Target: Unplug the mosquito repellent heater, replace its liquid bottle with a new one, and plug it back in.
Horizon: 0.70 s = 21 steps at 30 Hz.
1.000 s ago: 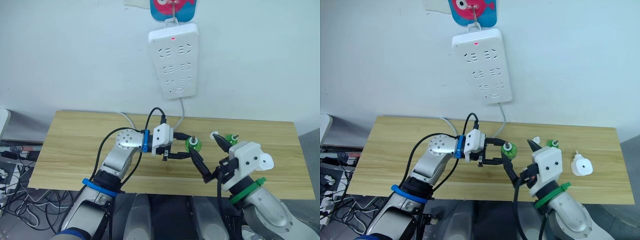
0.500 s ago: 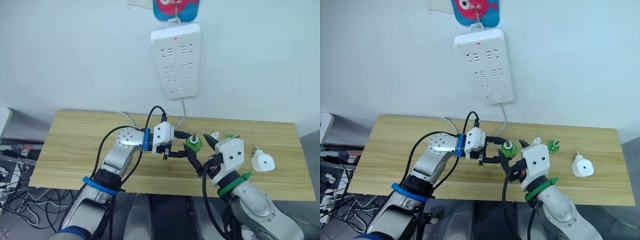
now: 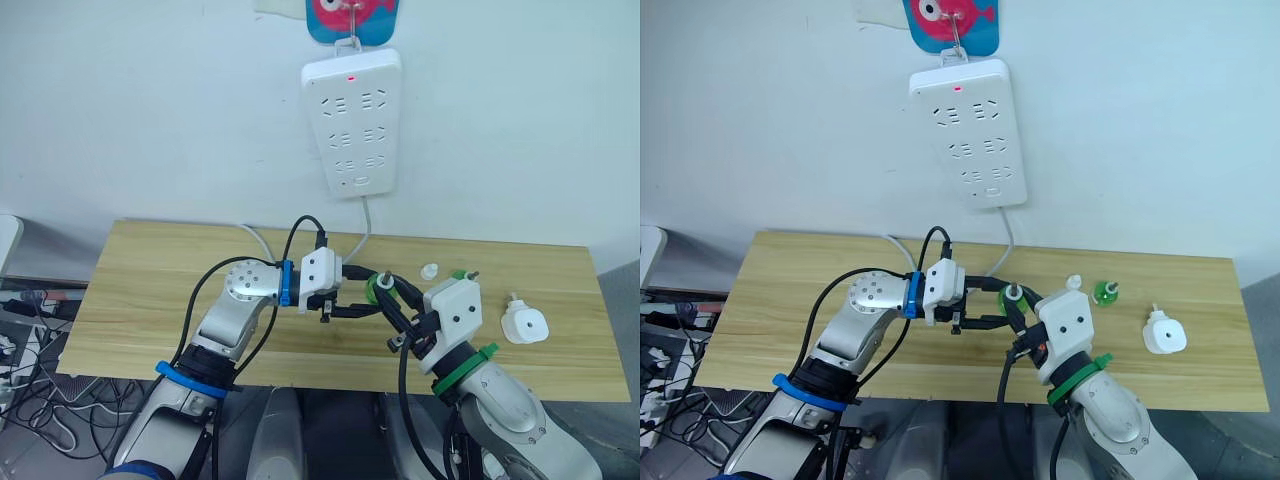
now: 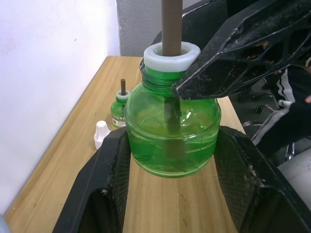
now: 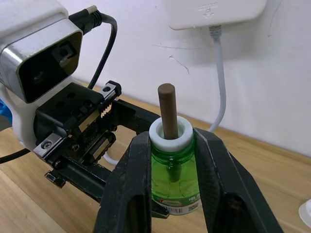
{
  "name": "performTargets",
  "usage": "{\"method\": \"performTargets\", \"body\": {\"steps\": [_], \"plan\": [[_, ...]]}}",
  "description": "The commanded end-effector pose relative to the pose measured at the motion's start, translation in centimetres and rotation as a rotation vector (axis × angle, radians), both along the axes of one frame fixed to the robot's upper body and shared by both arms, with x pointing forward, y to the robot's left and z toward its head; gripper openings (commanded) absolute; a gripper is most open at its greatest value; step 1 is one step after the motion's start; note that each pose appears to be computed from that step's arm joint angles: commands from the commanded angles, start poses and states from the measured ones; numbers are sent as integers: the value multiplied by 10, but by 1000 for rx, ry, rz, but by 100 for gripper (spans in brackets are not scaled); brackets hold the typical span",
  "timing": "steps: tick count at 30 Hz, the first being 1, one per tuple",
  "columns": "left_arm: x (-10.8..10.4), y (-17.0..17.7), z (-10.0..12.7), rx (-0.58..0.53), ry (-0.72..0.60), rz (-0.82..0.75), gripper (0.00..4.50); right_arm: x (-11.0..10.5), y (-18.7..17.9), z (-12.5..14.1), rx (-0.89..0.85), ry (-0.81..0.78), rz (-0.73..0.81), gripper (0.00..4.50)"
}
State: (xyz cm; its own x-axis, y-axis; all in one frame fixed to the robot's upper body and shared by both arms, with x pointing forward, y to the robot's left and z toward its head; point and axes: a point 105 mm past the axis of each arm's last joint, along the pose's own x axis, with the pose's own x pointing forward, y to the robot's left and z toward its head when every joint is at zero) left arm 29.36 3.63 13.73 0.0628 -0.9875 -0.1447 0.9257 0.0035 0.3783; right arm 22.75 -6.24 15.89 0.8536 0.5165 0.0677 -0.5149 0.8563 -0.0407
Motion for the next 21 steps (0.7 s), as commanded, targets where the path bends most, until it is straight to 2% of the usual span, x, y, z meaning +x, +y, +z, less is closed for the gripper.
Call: {"method": "performTargets", "body": {"steps": [1,3,5,9,12,15,17,21], "plan": [[-10,-8,11,-49,-27,-36,217,-3,-5,12,43,-32,-19,85],[-11,-4,14,-85,-4,-36,290,-3,-11,12,86,-7,-49,85],[-11,-1,18,-122,7,-21,345,-3,-19,12,155,23,-95,85],[-14,2,28,-196,-40,13,448,-1,-40,21,399,85,-223,85],[-21,-2,43,-301,-199,54,448,0,-42,38,711,149,-226,85],[-28,-8,51,-387,-336,74,448,-3,-45,49,878,193,-189,85],[-25,-12,52,-420,-365,114,448,-3,-48,53,950,223,-179,85],[-14,-23,52,-451,-338,155,448,-3,-53,58,1023,258,-194,85]]}}
